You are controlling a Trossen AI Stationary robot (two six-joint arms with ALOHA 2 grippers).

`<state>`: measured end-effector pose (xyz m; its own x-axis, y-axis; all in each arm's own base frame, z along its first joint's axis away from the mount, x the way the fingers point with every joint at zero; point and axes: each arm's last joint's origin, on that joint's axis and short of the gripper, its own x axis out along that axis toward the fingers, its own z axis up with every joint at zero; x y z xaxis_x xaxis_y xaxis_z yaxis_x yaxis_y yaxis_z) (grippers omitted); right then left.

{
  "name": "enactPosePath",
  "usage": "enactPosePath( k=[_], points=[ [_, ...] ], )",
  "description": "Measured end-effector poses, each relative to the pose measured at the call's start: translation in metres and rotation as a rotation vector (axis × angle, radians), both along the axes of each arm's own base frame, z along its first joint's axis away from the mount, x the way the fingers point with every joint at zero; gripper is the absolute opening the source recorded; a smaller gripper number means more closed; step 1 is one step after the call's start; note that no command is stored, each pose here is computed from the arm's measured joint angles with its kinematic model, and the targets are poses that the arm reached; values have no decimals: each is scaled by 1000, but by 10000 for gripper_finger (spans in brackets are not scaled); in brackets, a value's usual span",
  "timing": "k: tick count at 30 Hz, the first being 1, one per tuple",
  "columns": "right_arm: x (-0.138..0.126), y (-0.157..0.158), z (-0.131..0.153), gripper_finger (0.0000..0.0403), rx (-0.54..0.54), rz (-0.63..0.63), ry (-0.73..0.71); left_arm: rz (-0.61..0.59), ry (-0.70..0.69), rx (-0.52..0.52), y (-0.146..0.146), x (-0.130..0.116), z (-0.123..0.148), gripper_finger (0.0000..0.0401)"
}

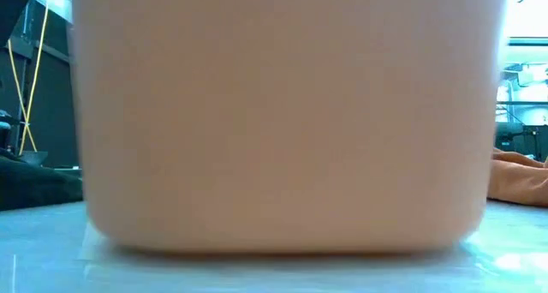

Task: Sort spices by type
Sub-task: Put the top brown seasoning bottle into the orange bin

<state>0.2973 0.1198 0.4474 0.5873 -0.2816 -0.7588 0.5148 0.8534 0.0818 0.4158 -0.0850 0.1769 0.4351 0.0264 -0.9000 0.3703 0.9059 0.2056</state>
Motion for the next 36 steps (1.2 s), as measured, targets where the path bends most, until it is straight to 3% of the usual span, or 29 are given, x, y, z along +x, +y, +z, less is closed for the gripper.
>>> enactPosePath(
  k=[10,18,31,36],
  points=[
    [0,0,0,252,-5,6,2,14,61,91,4,-6,-3,200],
    [0,0,0,252,-11,14,5,52,60,98,4,-2,-12,203],
    [0,0,0,252,-9,11,4,56,101,84,5,-7,-12,292],
    [0,0,0,252,-10,11,4,61,106,82,5,-7,-12,300]
  ],
)
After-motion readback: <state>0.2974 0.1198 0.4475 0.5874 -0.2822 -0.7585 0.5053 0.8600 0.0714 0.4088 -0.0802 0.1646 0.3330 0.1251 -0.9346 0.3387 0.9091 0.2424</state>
